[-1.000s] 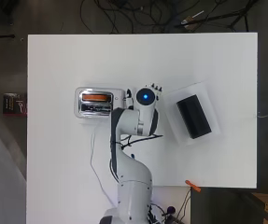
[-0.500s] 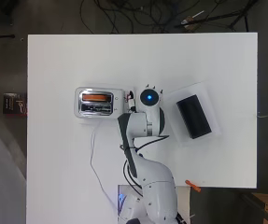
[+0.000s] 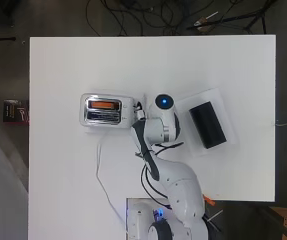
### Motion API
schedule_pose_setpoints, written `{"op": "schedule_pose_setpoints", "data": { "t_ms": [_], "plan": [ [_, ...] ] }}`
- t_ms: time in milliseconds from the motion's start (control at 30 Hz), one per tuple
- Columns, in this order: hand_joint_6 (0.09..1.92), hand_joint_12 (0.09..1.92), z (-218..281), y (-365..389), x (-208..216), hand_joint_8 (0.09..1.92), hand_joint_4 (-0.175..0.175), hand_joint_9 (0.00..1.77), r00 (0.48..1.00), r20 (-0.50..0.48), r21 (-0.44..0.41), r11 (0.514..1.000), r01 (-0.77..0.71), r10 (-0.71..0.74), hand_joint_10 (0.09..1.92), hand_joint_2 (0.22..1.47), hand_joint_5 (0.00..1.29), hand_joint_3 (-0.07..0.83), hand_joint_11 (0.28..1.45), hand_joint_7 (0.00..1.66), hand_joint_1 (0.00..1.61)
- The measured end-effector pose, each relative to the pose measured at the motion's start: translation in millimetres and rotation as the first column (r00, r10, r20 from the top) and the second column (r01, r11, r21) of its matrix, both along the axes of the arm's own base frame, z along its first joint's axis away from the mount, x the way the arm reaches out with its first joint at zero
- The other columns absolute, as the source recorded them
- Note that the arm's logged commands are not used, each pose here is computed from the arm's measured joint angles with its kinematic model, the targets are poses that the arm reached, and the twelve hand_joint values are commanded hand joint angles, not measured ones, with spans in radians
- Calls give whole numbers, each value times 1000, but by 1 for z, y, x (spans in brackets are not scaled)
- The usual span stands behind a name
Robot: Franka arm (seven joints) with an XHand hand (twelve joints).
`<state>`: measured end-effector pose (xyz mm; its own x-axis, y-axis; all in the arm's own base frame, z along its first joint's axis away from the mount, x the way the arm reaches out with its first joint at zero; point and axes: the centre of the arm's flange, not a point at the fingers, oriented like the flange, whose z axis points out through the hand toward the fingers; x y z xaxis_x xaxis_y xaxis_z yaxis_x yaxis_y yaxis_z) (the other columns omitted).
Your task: Teleoperate dual arm-hand system to toast a bread
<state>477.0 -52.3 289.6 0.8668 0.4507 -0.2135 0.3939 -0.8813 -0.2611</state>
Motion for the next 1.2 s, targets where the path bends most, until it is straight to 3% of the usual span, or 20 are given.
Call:
{"op": "schedule_pose_setpoints", "data": {
  "t_ms": [100,167,200,267,300,367,500,600,867,1200],
  "plan": [
    [87,617,-18,-5,-13,1180,81,800,999,-41,17,1000,4,-3,1329,1033,572,0,639,774,289],
    [87,743,-22,-3,-18,1140,81,800,998,-57,21,1000,2,0,1335,1035,570,0,610,784,285],
    [87,663,-23,0,-20,902,87,790,998,-61,21,1000,0,2,1149,1047,578,1,605,793,227],
    [87,283,-22,7,-22,321,111,725,998,-63,15,1000,-3,4,513,1064,586,1,606,714,79],
    [87,151,-19,11,-23,164,115,560,998,-60,9,1000,-4,5,277,1061,519,-2,559,560,40],
    [87,87,-2,18,-23,87,105,329,999,-38,8,1000,-5,6,87,1067,371,1,478,304,8],
    [87,87,63,29,-19,87,43,228,995,94,8,999,-46,45,87,1101,258,12,423,198,0],
    [87,87,115,47,-25,87,23,209,982,160,-23,995,-101,103,87,1093,230,5,398,193,0],
    [87,87,214,50,-46,87,23,174,956,234,-103,982,-156,176,87,1085,193,0,361,175,0],
    [87,87,230,59,-56,87,29,171,943,233,-168,965,-202,239,87,1087,179,0,344,184,0]
  ]
}}
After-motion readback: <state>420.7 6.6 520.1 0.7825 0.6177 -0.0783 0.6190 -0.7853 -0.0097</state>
